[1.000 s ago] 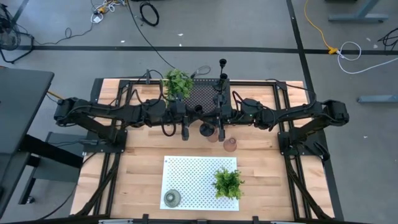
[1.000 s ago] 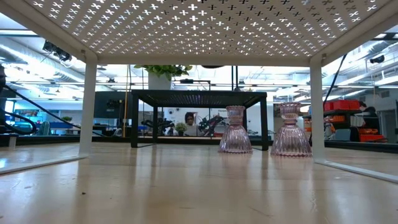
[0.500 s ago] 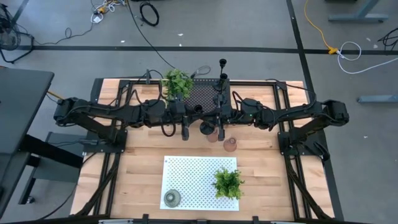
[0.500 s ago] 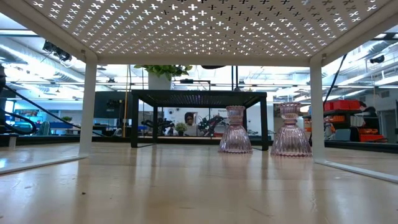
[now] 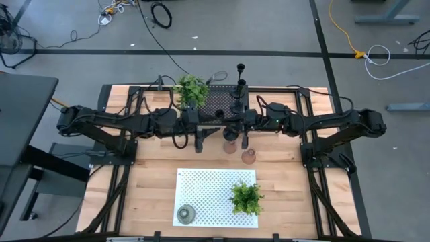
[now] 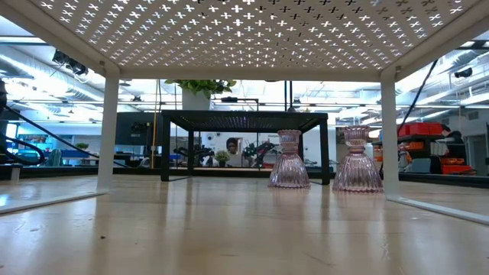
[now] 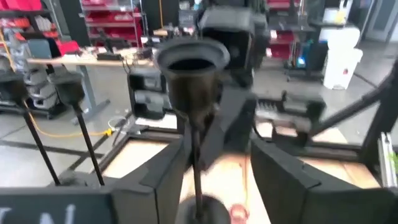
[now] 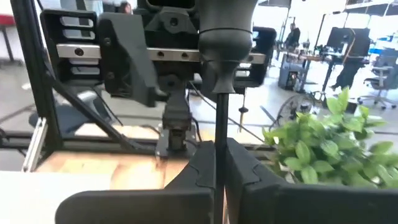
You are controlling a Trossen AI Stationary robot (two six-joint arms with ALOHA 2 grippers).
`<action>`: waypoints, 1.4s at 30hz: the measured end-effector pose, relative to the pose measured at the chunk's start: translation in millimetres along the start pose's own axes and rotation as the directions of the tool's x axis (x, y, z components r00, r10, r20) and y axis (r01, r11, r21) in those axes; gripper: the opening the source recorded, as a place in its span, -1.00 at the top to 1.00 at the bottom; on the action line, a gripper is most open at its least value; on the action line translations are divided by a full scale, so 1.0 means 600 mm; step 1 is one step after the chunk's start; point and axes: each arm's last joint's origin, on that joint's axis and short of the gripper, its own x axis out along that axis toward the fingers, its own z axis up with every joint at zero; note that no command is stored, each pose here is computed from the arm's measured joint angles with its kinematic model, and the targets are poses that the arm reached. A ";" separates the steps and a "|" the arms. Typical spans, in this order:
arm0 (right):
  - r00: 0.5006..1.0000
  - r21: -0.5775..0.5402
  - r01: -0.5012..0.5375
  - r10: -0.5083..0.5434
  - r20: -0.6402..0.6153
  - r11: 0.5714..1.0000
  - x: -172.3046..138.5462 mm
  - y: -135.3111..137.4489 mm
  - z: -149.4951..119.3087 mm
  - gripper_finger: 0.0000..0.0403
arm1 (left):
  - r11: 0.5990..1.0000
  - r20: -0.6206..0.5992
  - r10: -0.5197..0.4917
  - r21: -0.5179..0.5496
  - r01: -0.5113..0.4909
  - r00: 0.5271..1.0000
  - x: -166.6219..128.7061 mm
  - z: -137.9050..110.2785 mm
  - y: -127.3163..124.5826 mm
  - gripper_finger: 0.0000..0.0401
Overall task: Pick & Place candle stick holders
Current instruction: Put the big black candle holder on the black shelf aligned with the other big black candle holder
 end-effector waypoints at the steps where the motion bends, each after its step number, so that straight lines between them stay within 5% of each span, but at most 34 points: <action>1: 1.000 -0.005 0.010 -0.010 -0.008 1.000 -0.004 -0.001 0.002 1.00 | 1.000 -0.005 -0.003 0.000 0.003 1.000 -0.003 0.000 -0.001 0.04; 9: 0.990 -0.066 0.139 -0.136 0.049 0.988 -0.042 -0.004 0.014 1.00 | 0.999 0.011 -0.033 -0.003 0.034 0.999 -0.014 0.008 -0.014 0.00; 20: 0.934 0.021 0.242 -0.239 0.268 0.970 -0.134 -0.011 -0.043 1.00 | 0.999 -0.009 -0.036 0.004 0.036 0.999 -0.025 0.010 -0.020 -0.01; 26: 0.919 0.026 0.312 -0.309 0.243 0.950 -0.141 -0.025 -0.071 1.00 | 0.999 -0.014 -0.035 0.005 0.035 0.999 -0.025 0.009 -0.019 -0.01; 42: 0.924 0.011 0.263 -0.255 0.285 0.965 -0.123 -0.053 -0.106 1.00 | 1.000 -0.013 0.001 0.005 -0.001 1.000 -0.024 0.008 -0.017 -0.01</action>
